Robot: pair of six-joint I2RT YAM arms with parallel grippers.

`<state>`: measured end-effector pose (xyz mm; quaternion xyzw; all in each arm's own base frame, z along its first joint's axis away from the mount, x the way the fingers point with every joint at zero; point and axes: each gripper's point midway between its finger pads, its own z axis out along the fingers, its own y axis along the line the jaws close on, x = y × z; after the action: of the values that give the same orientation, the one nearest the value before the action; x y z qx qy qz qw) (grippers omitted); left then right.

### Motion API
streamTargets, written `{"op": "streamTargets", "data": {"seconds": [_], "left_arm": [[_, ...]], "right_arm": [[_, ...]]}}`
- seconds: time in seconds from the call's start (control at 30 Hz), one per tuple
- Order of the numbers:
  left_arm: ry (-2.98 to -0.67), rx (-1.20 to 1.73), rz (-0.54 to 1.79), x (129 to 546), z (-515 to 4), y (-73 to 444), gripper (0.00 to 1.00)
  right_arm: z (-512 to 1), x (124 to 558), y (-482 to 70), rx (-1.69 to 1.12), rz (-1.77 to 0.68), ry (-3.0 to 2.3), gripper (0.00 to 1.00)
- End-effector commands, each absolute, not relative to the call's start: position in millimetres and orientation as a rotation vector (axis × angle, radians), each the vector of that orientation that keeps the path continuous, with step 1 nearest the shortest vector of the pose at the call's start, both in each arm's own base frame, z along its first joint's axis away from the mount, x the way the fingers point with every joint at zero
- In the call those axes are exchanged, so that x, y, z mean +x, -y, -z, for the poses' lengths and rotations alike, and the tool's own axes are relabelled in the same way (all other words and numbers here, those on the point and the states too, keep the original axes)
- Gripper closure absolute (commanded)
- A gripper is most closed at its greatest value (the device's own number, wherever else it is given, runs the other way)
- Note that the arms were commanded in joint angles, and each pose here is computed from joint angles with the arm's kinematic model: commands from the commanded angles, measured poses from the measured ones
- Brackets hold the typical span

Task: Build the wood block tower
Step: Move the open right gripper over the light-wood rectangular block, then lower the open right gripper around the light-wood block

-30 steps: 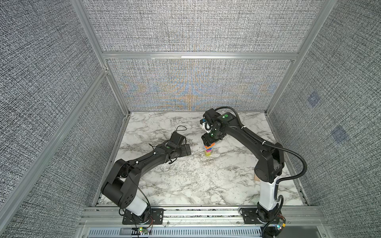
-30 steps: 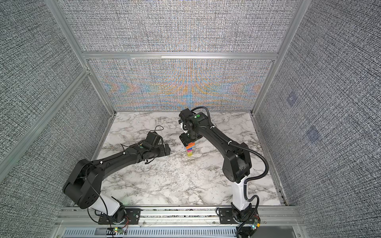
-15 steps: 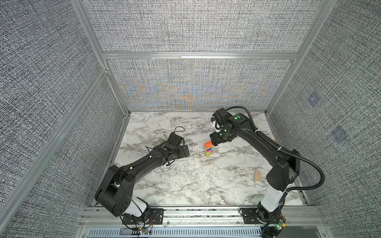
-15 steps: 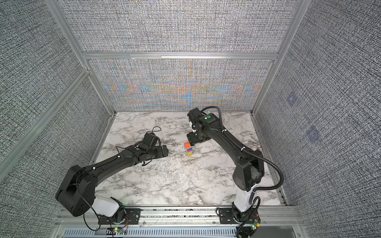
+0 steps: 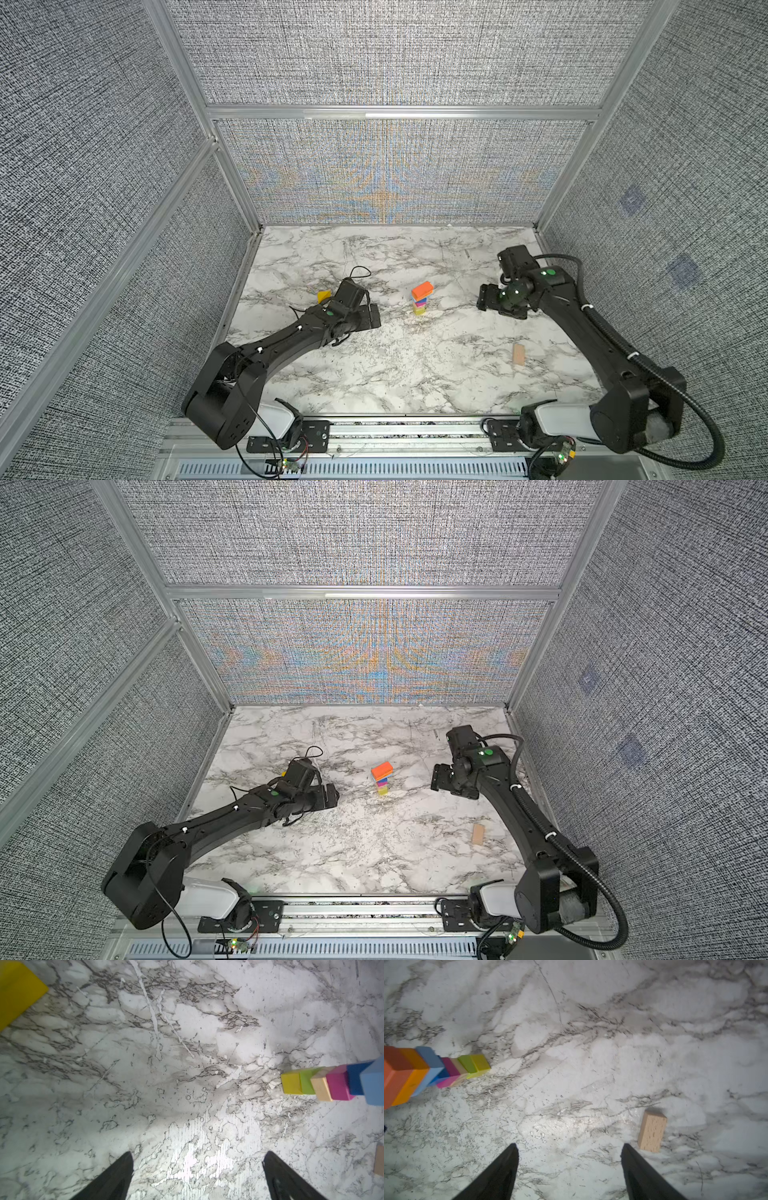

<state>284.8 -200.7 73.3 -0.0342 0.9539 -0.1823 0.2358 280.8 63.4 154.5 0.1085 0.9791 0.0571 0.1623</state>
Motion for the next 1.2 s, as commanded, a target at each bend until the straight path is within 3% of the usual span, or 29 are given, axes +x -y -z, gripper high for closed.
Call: {"op": "streamTargets", "data": {"seconds": [0.0,0.37,1.17], "left_arm": [[-2.586,-0.103,0.579,287.8,-76.8,211.9,0.02],[-2.600,-0.079,0.609,281.4,-60.5,217.8,0.02],[-2.611,-0.072,0.604,284.3,-49.9,219.3,0.02]], "right_arm": [[-143.6,274.0,-44.1,0.475,-0.128,-2.748,0.20],[-80.9,235.0,13.0,0.996,-0.183,-2.640,0.16],[-20.7,237.4,22.0,1.186,-0.313,-2.768,0.18]]}}
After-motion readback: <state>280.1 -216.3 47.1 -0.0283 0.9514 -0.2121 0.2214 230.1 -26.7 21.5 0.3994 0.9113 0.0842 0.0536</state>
